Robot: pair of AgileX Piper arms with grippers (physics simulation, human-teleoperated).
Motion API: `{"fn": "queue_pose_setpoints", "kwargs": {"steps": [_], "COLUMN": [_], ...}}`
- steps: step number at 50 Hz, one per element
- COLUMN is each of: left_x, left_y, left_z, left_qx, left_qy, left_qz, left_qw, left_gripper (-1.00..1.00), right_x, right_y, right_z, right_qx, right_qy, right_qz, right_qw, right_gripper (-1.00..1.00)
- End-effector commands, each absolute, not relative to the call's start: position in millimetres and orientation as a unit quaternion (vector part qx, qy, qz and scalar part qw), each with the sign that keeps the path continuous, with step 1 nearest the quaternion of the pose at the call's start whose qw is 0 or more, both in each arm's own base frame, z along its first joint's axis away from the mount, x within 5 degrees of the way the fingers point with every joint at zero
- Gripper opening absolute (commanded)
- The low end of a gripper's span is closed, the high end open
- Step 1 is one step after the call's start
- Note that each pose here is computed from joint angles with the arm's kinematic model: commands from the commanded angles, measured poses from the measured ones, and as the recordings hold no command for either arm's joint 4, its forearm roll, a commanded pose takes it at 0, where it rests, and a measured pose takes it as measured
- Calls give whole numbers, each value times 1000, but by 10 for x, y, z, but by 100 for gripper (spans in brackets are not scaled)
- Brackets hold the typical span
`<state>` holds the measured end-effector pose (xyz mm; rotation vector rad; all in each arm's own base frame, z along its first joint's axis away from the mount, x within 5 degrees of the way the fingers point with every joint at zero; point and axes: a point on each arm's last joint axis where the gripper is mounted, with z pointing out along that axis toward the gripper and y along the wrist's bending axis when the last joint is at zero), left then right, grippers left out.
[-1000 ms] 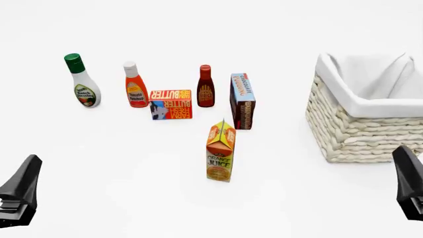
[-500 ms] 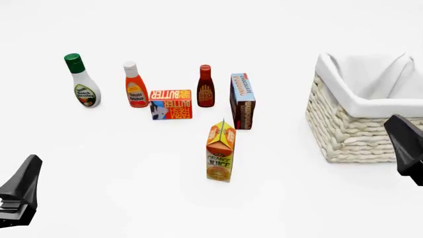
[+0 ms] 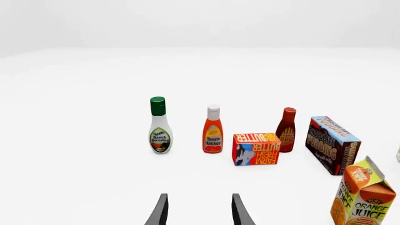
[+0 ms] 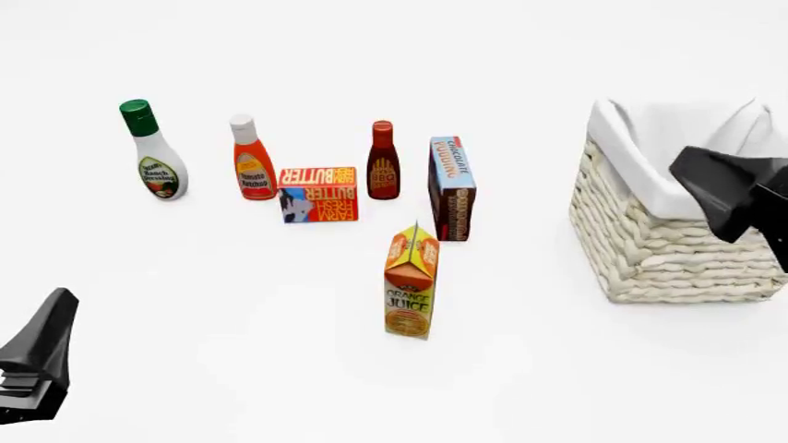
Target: Pick the orange juice and place it in the basket.
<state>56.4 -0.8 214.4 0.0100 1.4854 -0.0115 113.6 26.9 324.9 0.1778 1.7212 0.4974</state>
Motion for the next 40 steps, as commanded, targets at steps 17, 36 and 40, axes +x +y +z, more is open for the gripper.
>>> {"fn": "queue_pose_setpoints", "kwargs": {"steps": [17,36,40], "left_x": [564,564,564], "left_y": [-8,-8,-8], "left_z": [2144,2144,2144], "left_qx": [5,4,4], "left_qy": [676,676,676], "left_qz": [-5,-5,-5], "left_qw": [737,737,737], "left_gripper": [100,100,100], "right_x": [1573,1705,1733], "right_y": [532,733,771], "right_z": [3582,3795,3751], "right_qx": [123,128,138], "right_qy": [809,837,843], "right_qz": [264,281,285], "right_qw": [510,451,435], "right_gripper": [100,100,100]}}
